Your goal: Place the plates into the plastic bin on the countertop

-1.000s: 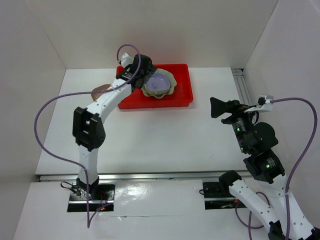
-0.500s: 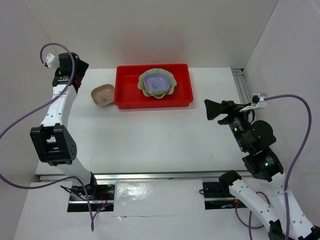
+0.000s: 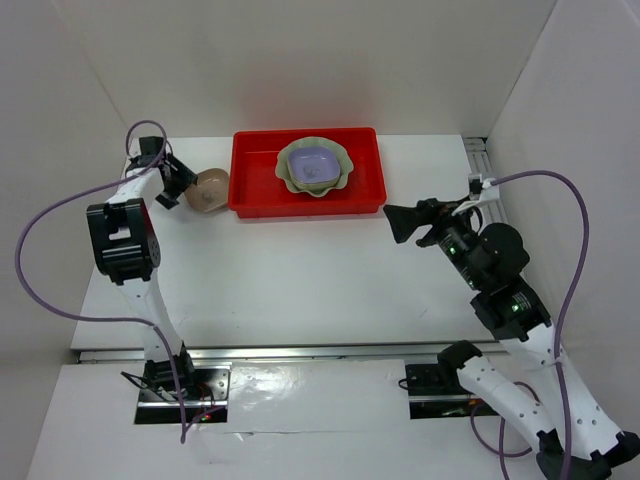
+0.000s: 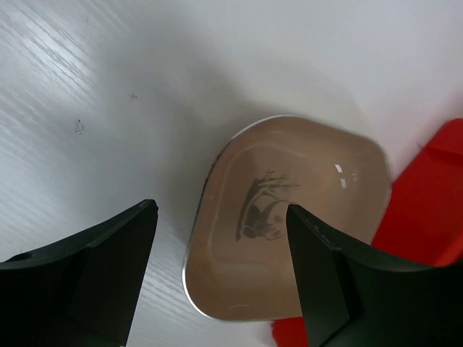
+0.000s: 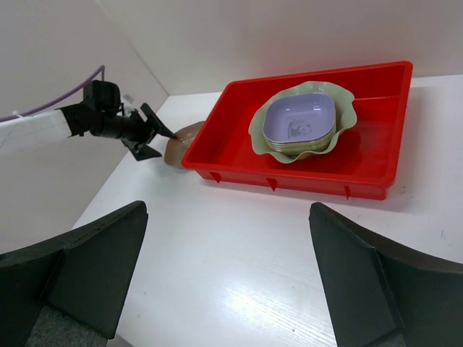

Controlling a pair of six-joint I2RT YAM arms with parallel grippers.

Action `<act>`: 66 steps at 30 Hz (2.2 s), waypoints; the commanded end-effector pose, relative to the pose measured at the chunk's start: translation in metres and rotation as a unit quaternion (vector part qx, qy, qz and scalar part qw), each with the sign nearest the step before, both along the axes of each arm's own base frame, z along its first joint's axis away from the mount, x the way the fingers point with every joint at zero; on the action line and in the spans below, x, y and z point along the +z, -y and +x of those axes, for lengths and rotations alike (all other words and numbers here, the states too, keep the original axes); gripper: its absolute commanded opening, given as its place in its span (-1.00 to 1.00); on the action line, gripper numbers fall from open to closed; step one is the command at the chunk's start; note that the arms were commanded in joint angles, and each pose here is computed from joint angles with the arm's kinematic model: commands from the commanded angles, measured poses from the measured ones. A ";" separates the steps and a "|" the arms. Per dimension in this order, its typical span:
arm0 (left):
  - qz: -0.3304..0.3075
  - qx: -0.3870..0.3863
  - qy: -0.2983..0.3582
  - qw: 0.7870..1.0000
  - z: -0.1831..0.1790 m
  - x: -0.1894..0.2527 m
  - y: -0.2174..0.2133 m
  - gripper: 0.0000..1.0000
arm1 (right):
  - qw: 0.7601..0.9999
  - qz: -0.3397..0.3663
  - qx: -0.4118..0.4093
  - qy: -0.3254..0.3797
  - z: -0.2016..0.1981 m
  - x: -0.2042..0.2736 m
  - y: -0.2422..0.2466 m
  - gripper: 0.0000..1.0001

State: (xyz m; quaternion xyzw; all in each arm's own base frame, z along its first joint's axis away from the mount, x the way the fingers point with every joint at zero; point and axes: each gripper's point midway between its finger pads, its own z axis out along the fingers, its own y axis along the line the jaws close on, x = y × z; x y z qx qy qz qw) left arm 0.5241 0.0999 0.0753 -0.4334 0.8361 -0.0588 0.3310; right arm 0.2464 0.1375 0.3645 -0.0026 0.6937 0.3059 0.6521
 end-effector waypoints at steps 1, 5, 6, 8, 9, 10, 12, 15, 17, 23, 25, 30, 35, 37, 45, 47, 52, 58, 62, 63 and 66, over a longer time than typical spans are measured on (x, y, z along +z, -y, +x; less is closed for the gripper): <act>-0.003 -0.026 -0.004 1.000 0.010 -0.009 0.000 0.65 | 1.000 0.000 0.015 0.023 0.007 0.006 -0.008 1.00; -0.006 -0.022 -0.032 0.999 0.007 -0.033 -0.001 0.51 | 1.000 0.000 0.015 0.023 0.012 0.005 -0.011 1.00; -0.001 -0.019 -0.033 0.999 0.007 -0.033 -0.003 0.42 | 1.000 -0.002 0.015 0.019 0.013 0.001 -0.011 1.00; 0.014 -0.010 -0.051 0.999 0.003 -0.039 -0.005 0.09 | 1.000 0.000 0.011 0.023 0.014 0.003 -0.010 1.00; 0.014 -0.010 -0.051 0.999 0.003 -0.039 -0.005 -0.01 | 1.000 0.000 0.011 0.023 0.014 0.003 -0.010 1.00; 0.021 -0.004 -0.059 0.998 0.000 -0.038 -0.008 -0.15 | 1.000 0.000 0.011 0.023 0.014 0.003 -0.010 1.00; 0.029 0.004 -0.074 0.997 -0.003 -0.046 -0.013 -0.38 | 1.000 0.000 0.011 0.023 0.014 0.003 -0.010 1.00; 0.034 0.020 -0.095 0.995 -0.008 -0.043 -0.021 -0.91 | 1.000 -0.001 0.006 0.019 0.015 -0.001 -0.009 1.00; 0.035 0.033 -0.106 0.993 -0.010 -0.044 -0.028 -1.00 | 1.000 -0.001 0.006 0.019 0.015 -0.001 -0.009 1.00; 0.010 0.084 -0.095 0.992 -0.026 -0.012 -0.041 -1.00 | 1.000 0.006 0.002 0.021 0.012 0.002 -0.006 1.00; 0.013 0.092 -0.053 0.994 -0.028 0.025 -0.040 -1.00 | 1.000 0.006 0.002 0.021 0.012 0.002 -0.006 1.00; 0.072 0.079 0.069 0.992 -0.021 0.130 -0.016 -1.00 | 1.000 0.013 0.002 0.024 0.005 0.008 -0.003 1.00; 0.134 0.058 0.162 0.976 -0.031 0.216 0.016 -1.00 | 0.999 0.021 0.002 0.031 -0.002 0.013 0.000 1.00; 0.129 0.016 0.183 0.975 -0.025 0.226 0.035 -1.00 | 0.999 0.021 -0.003 0.030 -0.002 0.015 0.002 1.00; 0.049 -0.195 0.215 0.956 0.024 0.196 0.175 -1.00 | 0.999 0.031 -0.002 0.031 -0.004 0.020 0.002 1.00; 0.037 -0.239 0.218 0.945 0.040 0.186 0.207 -1.00 | 0.999 0.033 -0.002 0.034 -0.006 0.026 0.003 1.00; 0.003 -0.278 0.224 0.934 0.060 0.166 0.265 -1.00 | 0.999 0.028 -0.003 0.035 -0.009 0.027 0.005 1.00; -0.030 -0.278 0.223 0.934 0.072 0.154 0.288 -1.00 | 0.999 0.026 -0.008 0.029 -0.010 0.022 0.008 1.00; -0.019 -0.285 0.204 0.936 0.077 0.133 0.306 -1.00 | 0.999 0.022 -0.014 0.031 -0.008 0.022 0.010 1.00; -0.012 -0.276 0.195 0.941 0.078 0.124 0.302 -1.00 | 0.999 0.022 -0.014 0.031 -0.008 0.022 0.010 1.00; -0.001 -0.278 0.197 0.940 0.078 0.118 0.312 -1.00 | 0.999 0.020 -0.014 0.027 -0.007 0.018 0.009 1.00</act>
